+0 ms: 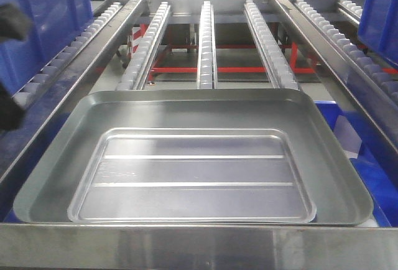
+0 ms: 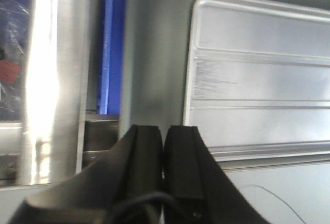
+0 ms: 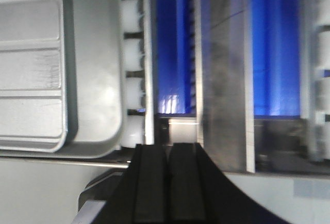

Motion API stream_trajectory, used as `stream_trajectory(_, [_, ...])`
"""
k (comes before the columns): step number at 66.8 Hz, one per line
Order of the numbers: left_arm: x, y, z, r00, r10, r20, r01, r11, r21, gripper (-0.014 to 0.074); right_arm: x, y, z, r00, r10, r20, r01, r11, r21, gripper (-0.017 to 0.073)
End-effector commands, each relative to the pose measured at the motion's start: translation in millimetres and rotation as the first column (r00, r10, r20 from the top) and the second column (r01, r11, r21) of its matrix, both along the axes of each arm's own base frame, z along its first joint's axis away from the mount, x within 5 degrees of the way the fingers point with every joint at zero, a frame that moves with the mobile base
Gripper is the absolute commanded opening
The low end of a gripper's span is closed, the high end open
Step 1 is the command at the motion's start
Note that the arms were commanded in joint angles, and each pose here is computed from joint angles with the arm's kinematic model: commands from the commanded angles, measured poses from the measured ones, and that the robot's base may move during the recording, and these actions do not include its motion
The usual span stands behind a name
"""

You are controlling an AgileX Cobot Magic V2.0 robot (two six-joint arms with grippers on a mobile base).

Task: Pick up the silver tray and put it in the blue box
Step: 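Lower both open grippers onto the tray's side rims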

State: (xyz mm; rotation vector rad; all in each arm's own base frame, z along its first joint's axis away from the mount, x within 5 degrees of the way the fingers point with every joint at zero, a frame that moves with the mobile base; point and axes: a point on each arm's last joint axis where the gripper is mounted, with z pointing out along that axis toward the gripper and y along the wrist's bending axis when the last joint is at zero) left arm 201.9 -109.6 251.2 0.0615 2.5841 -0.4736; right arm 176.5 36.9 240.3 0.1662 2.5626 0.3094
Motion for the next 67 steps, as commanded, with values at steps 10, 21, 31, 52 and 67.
stream_trajectory(10, [23, -19.4, 4, 0.997, 0.062, 0.042, -0.063, 0.998, 0.017, -0.0007, 43, 31, 11, 0.999, -0.027, 0.046, 0.026, 1.000, 0.011, 0.0059])
stream_trajectory(21, [19, -32.7, -4, 0.997, 0.076, 0.022, -0.077, 0.992, 0.101, -0.0007, 57, 65, 19, 0.999, -0.018, 0.043, 0.021, 0.996, -0.088, 0.0059])
stream_trajectory(31, [12, -53.9, 4, 0.999, 0.039, 0.033, -0.041, 0.997, 0.067, -0.0007, 64, 105, 19, 0.996, 0.070, 0.057, -0.066, 0.995, -0.075, 0.0059])
stream_trajectory(52, [37, -80.8, -3, 0.999, 0.029, -0.016, -0.027, 0.990, 0.136, -0.0007, 72, 127, -5, 0.997, 0.075, -0.028, -0.076, 0.996, -0.042, 0.0058])
stream_trajectory(67, [42, -95.2, -3, 1.000, 0.005, -0.018, -0.003, 0.990, 0.142, -0.0007, 74, 120, -6, 0.998, 0.041, -0.043, -0.043, 0.998, -0.037, 0.0058])
